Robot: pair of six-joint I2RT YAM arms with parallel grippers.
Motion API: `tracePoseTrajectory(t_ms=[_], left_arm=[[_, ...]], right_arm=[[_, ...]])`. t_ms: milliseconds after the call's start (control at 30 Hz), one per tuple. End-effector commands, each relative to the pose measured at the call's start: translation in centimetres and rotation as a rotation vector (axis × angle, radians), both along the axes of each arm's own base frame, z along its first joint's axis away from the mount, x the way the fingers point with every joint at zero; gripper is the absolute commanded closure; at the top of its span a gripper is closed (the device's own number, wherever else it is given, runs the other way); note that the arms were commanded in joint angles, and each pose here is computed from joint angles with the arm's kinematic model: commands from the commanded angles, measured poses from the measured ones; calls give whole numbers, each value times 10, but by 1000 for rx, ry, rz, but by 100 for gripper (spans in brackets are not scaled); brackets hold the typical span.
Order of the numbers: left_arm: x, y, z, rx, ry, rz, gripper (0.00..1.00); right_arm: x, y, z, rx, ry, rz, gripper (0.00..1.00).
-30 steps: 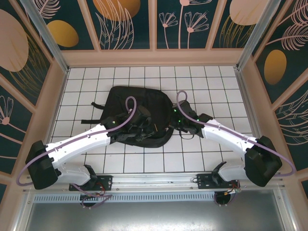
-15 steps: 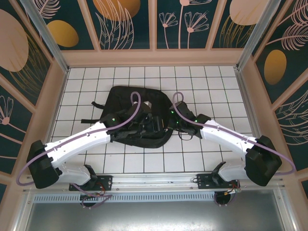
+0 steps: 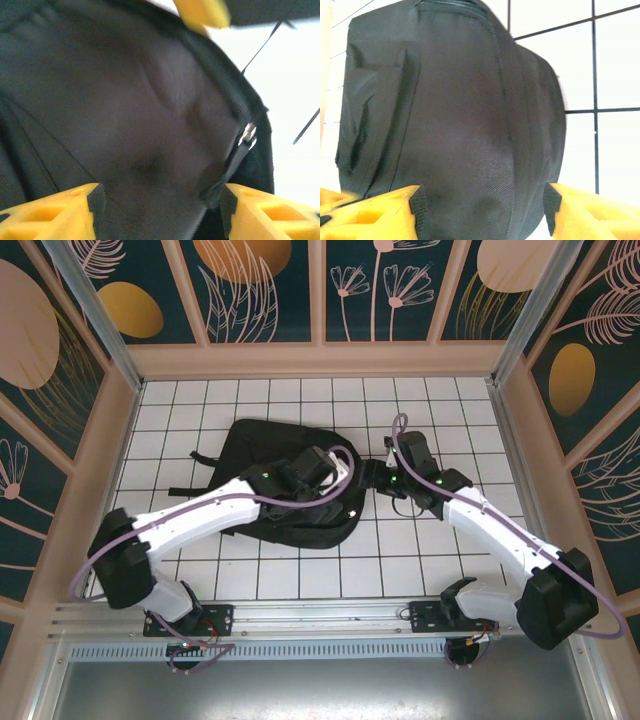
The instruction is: Pack books, pencil case, and school supplies into a backpack
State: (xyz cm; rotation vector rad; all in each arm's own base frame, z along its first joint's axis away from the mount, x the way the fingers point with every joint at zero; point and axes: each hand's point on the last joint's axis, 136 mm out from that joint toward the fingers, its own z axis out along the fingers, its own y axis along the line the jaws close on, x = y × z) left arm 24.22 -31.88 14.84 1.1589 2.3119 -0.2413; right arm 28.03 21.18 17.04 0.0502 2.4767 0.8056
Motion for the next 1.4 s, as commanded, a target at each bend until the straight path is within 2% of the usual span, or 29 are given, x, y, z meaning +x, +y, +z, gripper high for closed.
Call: tracePoseTrajectory(t_ms=[0,200,400,533,667,833,1000,1367], left_arm=[[-1,5,-10,139,-57,-199,36],[-13,-9,7,72,-186,-462,31],[-35,-10,-21,117,-94,-638,32],[-36,-18,-28,91,-90,-673,32],[-28,-20,-39,133,-101,-678,34],[-38,-34,-34,40,-64,-706,34],[-40,-40,-38,16,-39,-709,34],[-24,-60,-54,24,-2,-662,43]], right_arm=[[2,9,13,42,-15,85,36],[6,5,-3,46,30,94,37],[17,-3,-11,137,105,51,37],[19,3,-14,163,128,64,37],[18,6,-17,175,137,71,37],[14,3,-32,153,170,56,38],[11,2,-51,144,220,33,40],[13,11,-70,114,249,22,44]])
